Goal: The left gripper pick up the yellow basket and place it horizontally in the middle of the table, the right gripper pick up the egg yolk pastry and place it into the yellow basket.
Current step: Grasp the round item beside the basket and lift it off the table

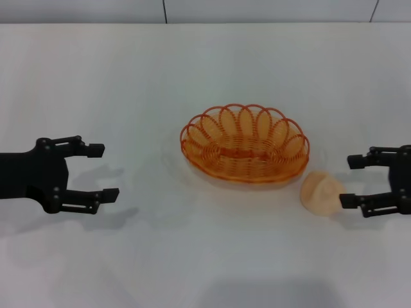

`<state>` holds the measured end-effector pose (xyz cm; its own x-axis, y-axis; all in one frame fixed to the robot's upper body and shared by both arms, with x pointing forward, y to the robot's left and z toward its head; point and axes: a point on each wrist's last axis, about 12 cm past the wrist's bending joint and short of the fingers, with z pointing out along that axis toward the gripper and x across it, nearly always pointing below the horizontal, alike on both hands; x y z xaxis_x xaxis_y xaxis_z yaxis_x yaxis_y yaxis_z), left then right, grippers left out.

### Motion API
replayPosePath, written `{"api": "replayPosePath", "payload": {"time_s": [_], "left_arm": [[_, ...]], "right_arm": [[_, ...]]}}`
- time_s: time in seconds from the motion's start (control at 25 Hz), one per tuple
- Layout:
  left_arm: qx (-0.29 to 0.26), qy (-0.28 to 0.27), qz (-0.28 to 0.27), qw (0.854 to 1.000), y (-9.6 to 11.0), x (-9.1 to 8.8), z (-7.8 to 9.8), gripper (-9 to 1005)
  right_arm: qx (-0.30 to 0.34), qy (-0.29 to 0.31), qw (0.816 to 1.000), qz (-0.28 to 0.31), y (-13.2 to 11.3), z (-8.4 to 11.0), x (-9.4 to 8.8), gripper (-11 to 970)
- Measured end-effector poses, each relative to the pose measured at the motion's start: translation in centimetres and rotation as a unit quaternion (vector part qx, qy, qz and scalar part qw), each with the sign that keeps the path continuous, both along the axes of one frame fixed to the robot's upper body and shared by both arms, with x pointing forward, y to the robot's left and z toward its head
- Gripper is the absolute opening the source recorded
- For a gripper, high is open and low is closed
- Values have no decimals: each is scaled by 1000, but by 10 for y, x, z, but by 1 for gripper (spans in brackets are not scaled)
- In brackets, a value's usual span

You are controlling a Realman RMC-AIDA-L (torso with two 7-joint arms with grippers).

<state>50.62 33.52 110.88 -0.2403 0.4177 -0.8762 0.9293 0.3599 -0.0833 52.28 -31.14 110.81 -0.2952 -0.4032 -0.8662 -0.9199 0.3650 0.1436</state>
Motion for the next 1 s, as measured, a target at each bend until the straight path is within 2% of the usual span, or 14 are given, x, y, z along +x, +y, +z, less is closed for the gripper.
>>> {"api": "replayPosePath", "payload": {"time_s": [0.36,0.84,0.96,1.0], "left_arm": [[-5,4,2,1000,-3,-1,-2,893],[-8,2,2,1000,-9,2,-2,893],[-10,3,1,1000,-11,2,-2,893],[-10,3,1,1000,-11,2,-2,893]], "right_arm": [[-44,18,999,-23,19,-14,15,745],[-47,35,998,-35,20,-22,13,670],[-46,32,998,-33,20,-22,12,428],[-46,31,998,-32,20,-22,12,409]]}}
